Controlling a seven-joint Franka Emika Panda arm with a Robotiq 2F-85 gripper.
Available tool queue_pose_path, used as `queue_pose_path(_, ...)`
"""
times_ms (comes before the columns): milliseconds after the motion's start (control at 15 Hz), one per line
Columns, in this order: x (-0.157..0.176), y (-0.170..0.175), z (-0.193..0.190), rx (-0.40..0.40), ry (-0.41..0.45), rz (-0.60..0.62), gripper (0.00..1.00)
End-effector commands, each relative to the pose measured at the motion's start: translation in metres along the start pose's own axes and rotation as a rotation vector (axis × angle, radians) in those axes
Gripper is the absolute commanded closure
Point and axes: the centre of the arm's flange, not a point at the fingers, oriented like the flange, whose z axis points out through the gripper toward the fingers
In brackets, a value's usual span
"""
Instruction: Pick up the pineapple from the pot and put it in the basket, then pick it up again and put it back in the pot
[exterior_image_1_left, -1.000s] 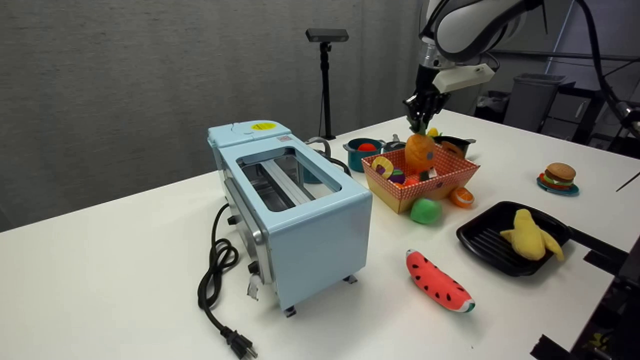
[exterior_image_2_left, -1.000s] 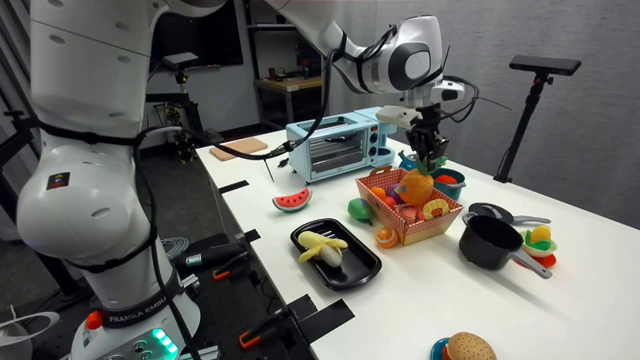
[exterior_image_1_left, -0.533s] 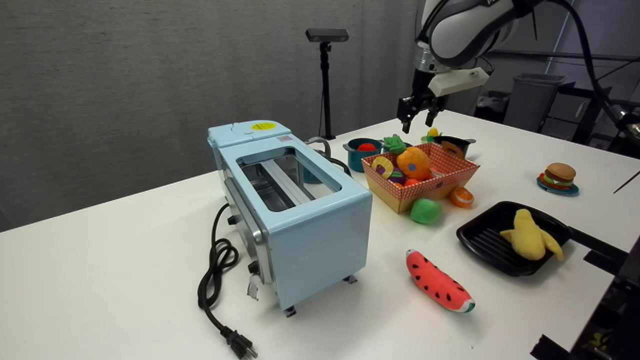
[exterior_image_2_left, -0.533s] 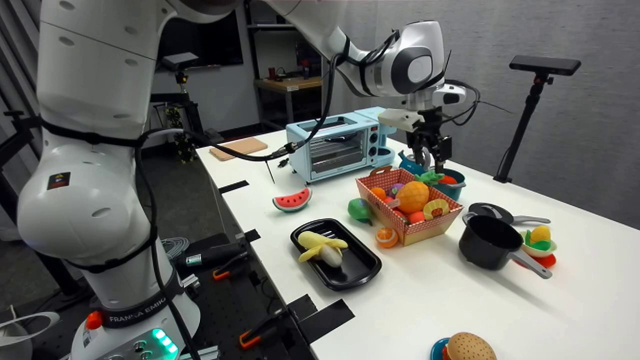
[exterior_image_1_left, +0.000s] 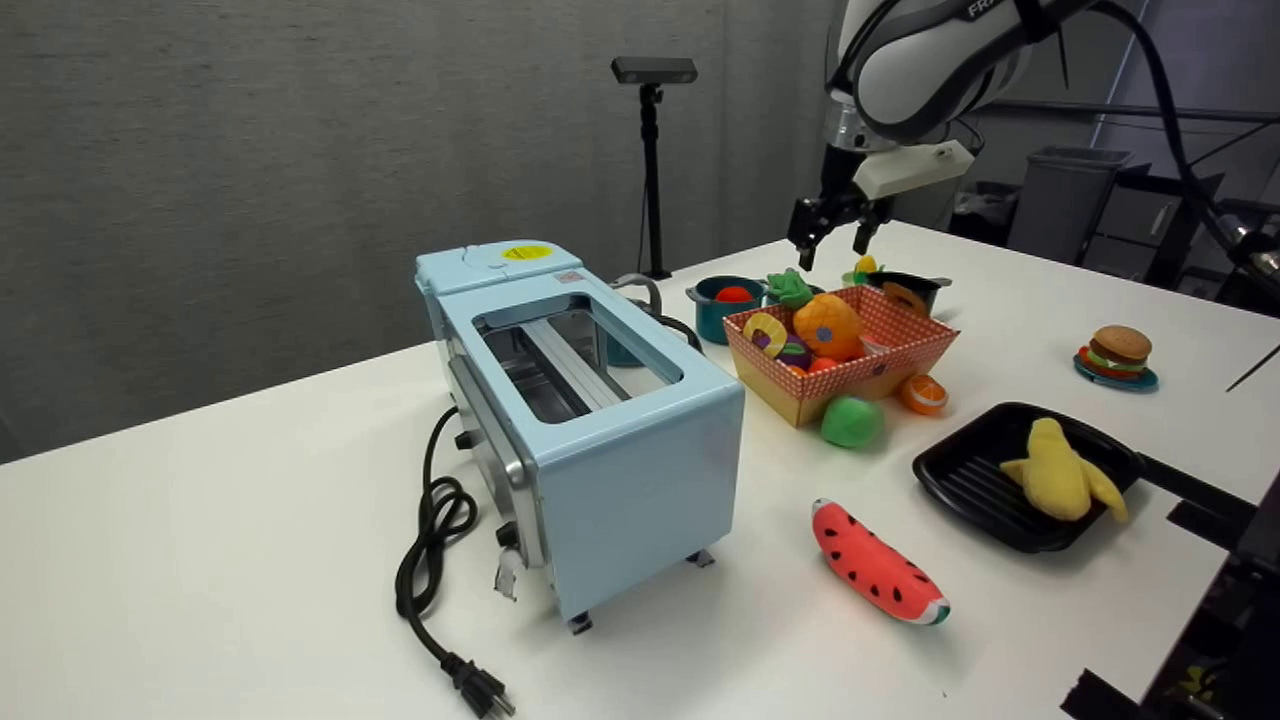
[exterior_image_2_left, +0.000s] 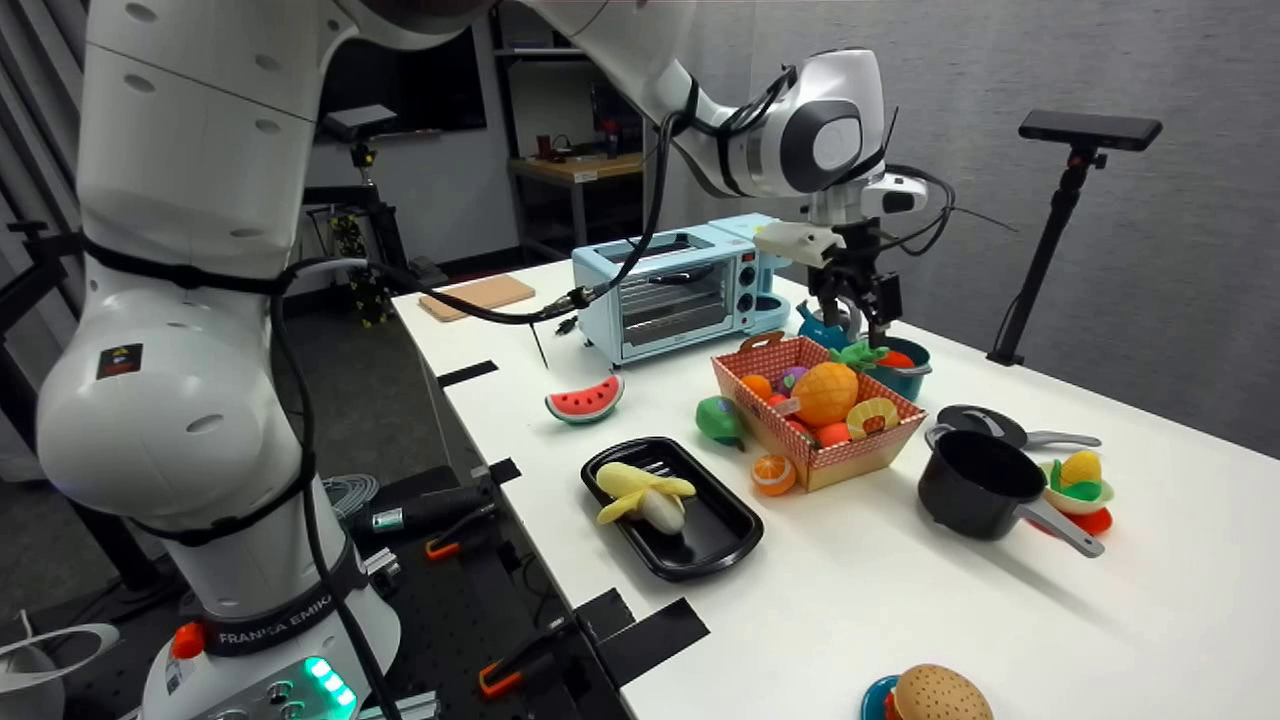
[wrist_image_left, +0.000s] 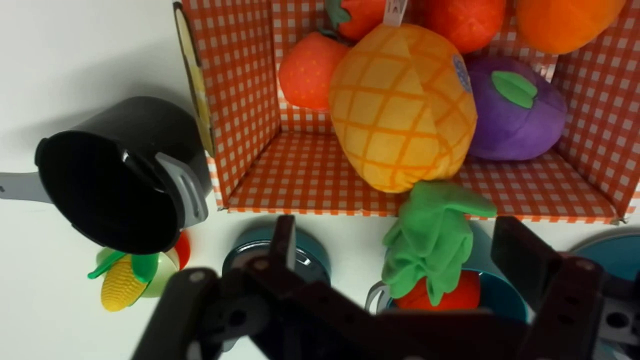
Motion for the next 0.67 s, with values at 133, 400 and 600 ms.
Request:
queue_pose_path(133,0.002,-0.026,0.010,-0.044,-0.013,-0.074,0.00)
queue_pose_path(400,0.005,-0.034,0.023,-0.043,-0.026,-0.089,0.00)
queue_pose_path(600,0.007,-0.032,0.035,-0.048,-0.033,-0.082,0.00)
